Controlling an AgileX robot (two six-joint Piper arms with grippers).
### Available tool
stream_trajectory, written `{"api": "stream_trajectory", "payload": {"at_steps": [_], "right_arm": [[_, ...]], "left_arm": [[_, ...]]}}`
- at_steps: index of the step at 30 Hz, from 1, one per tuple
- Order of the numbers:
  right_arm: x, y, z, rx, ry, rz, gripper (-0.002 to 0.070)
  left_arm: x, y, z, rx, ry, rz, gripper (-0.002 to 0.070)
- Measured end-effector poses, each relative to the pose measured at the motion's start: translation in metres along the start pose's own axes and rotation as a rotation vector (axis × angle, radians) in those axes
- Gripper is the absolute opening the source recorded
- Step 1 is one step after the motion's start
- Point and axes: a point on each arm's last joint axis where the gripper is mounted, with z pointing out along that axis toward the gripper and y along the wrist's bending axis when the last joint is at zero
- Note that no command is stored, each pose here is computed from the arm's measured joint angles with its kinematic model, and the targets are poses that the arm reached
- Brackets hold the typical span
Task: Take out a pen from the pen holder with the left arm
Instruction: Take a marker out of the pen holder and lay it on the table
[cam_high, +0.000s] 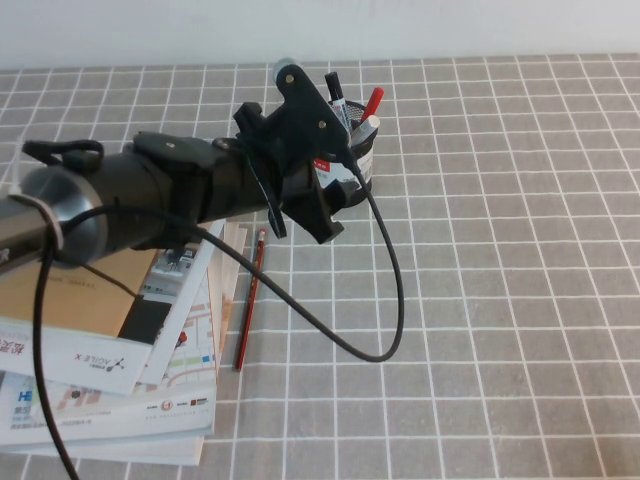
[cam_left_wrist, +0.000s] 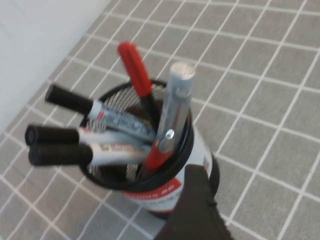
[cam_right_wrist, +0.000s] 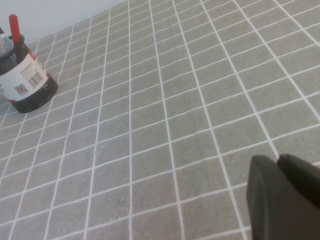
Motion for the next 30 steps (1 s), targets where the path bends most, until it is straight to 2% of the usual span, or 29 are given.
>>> {"api": "stream_trajectory", "payload": {"at_steps": [6,15,25,30], "right_arm": [[0.000,0.000,0.000,0.000,0.000,0.000,-0.0013],[0.000,0.000,0.000,0.000,0.000,0.000,-0.0013],[0.000,0.000,0.000,0.000,0.000,0.000,-0.0013],[0.000,0.000,0.000,0.000,0.000,0.000,-0.0013]], "left_arm": [[0.008,0.000,0.009,-0.032,0.021,-0.051,0.0479],[0.001,0.009,0.017,-0.064,-0.004,0.057,0.0475],[-0.009,0.021,0.036,-0.091,-0.036,0.075,0.0472],[-0.003,0.018,0.044,-0.078,-0.020,0.071,0.0419]]}}
